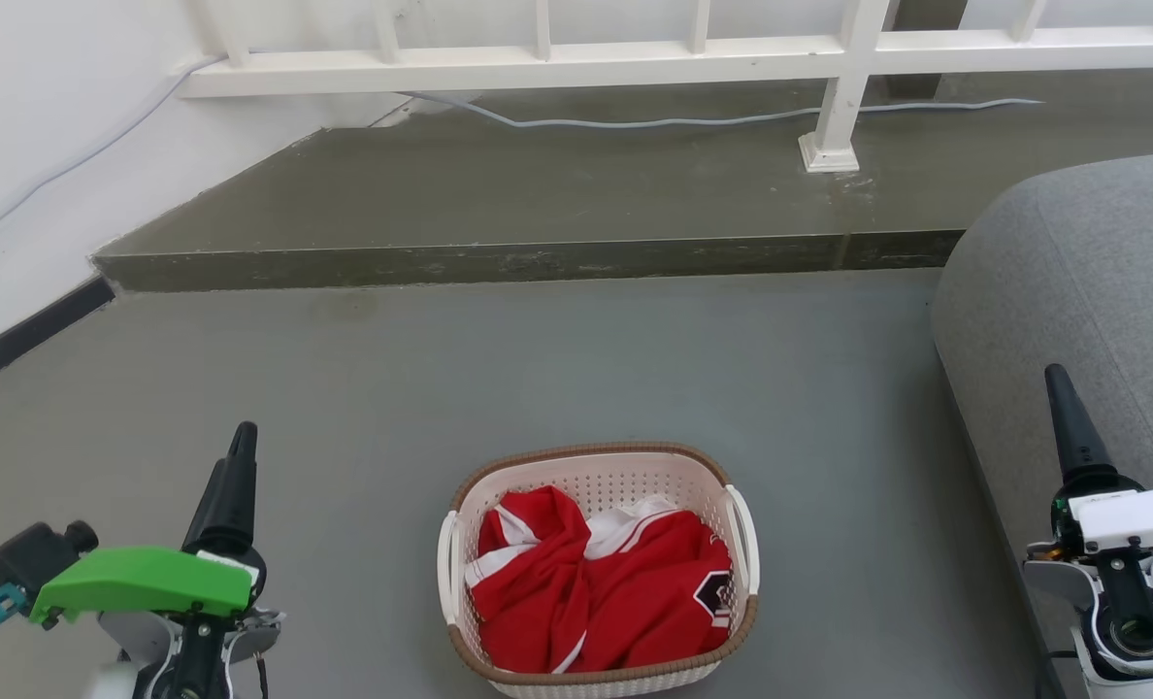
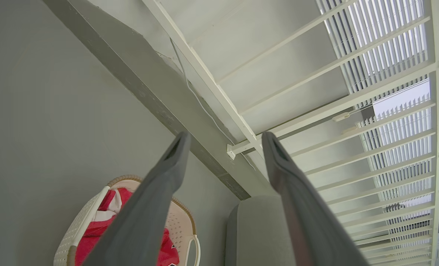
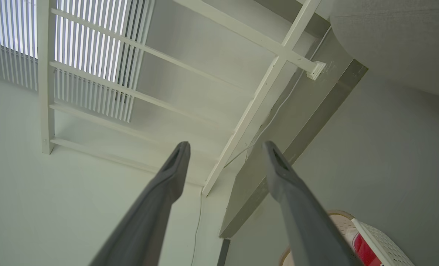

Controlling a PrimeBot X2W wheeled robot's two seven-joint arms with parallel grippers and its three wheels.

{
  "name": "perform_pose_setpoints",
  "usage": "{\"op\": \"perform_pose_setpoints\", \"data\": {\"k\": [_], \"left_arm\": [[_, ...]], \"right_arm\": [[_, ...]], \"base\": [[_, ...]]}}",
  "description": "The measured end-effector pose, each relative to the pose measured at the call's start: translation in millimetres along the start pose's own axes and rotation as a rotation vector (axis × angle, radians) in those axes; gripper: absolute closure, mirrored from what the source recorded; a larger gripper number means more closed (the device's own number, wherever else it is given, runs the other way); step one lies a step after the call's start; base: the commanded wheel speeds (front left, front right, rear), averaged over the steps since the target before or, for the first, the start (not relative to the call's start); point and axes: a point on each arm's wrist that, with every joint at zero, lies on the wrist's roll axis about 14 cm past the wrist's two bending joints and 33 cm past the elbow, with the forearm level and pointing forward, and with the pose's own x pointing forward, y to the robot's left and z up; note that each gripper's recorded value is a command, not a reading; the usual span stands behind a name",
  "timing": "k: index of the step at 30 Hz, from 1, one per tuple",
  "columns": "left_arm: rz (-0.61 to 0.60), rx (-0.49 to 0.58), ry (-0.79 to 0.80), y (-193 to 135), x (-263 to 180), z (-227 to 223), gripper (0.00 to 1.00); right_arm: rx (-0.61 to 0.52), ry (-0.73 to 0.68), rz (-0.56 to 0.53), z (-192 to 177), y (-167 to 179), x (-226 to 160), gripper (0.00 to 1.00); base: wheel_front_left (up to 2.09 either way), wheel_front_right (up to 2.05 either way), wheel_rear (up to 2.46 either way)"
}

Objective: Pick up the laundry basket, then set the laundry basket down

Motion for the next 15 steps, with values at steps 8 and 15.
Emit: {"op": "perform_pose_setpoints", "data": {"k": [8, 15], "left_arm": [[-0.015, 0.157, 0.000, -10.8, 4.7, -1.7, 0.00], [-0.029, 0.311, -0.007, -18.1, 5.8, -1.5, 0.00]], "right_arm": [[-0.197, 0.016, 0.022, -2.5, 7.7, 0.8, 0.00], [-0.359, 0.032, 0.038, -7.7, 11.6, 1.0, 0.00]], "base": [[0.00, 0.00, 0.00], [0.00, 0.00, 0.00]]}}
